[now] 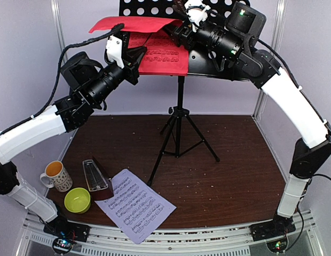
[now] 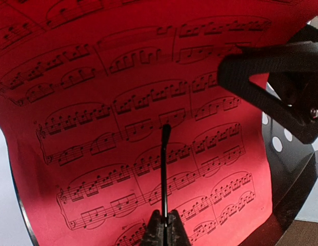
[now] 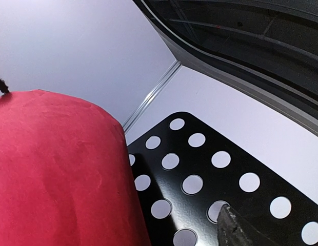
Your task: Set up the instrument practice props
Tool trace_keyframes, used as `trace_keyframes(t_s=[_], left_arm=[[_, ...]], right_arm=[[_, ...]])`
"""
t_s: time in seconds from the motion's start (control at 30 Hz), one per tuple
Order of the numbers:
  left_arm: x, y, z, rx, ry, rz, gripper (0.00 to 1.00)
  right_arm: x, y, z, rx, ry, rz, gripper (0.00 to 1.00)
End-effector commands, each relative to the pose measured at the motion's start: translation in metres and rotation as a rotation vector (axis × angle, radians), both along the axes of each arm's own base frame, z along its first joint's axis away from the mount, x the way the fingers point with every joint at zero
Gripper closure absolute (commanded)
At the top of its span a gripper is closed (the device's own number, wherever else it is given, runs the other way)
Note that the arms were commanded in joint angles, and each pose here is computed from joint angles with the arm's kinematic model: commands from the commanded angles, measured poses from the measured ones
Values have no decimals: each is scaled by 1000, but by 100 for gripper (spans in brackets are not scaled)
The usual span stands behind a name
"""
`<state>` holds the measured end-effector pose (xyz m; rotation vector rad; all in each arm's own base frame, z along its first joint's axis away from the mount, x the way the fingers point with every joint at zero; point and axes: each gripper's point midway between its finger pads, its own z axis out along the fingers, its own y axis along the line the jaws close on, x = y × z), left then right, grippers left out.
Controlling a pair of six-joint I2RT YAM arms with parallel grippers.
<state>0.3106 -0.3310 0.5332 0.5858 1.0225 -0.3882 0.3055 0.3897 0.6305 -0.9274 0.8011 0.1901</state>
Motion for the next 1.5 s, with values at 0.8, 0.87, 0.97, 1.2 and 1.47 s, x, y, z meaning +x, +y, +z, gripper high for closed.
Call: trace_keyframes(t_s=[0.8, 0.87, 0.97, 1.2, 1.47], left_arm=[[-34, 25, 65, -53, -117, -21, 52], [-28, 22, 73, -28, -121, 8, 53], [-13, 18, 84, 4, -120, 65, 54], [23, 11, 111, 30, -138, 125, 55], [54, 18, 129, 4, -163, 151, 52]], right_arm=[[-17, -21, 20, 110, 31, 28, 2], [-21, -23, 17, 107, 35, 32, 0], [-31, -28, 16, 115, 38, 40, 0], [-50, -42, -1, 139, 69, 45, 0], [-72, -66, 4, 208, 92, 85, 0]])
